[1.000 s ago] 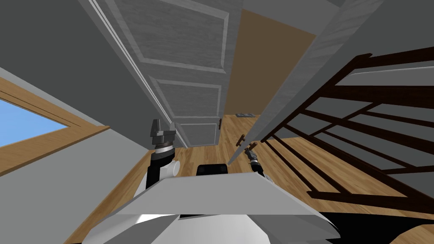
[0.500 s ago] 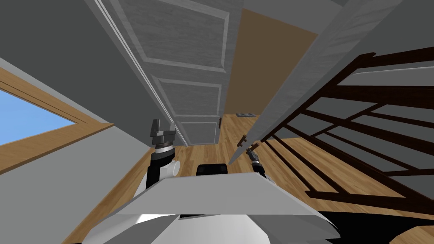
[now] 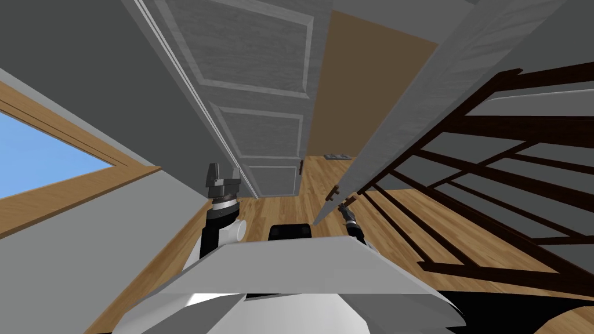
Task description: Pull the door open
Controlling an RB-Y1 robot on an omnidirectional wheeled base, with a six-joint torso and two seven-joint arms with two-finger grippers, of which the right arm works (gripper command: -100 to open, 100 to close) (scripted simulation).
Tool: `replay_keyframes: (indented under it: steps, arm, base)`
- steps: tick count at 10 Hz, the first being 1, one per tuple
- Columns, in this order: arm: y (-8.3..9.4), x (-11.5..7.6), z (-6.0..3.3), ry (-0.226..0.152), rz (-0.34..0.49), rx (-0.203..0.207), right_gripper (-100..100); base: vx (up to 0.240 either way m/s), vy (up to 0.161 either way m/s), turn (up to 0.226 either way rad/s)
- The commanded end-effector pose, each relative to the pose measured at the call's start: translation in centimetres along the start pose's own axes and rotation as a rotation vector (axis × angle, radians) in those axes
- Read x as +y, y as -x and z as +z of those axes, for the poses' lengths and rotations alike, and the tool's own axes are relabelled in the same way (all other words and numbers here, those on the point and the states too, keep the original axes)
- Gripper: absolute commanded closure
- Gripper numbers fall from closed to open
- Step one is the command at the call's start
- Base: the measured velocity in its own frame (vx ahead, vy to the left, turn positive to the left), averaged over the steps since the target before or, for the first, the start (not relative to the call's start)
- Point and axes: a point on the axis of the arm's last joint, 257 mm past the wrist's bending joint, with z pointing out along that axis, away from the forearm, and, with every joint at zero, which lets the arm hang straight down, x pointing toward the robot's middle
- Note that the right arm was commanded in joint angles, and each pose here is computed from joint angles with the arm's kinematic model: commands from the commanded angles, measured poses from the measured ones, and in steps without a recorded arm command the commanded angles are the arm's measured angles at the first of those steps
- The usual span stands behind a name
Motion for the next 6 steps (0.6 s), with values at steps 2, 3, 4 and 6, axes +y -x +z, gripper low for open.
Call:
replay_keyframes:
  steps: [2,3,4,6]
  arm:
    - [-1.02,-0.62,-0.74,-0.022,0.066,0.014,100]
    - [-0.95,-0.76,-0.79,-0.026,0.083,0.012,100]
    - [-0.88,-0.90,-0.83,-0.029,0.100,0.010,100]
    - [-0.74,-1.18,-0.92,-0.035,0.134,0.005,100]
  base:
    - [-0.030,-0.016,0.034]
    - [-0.034,-0.024,0.028]
    - [-0.038,-0.022,0.041]
    - [-0.044,-0.014,0.035]
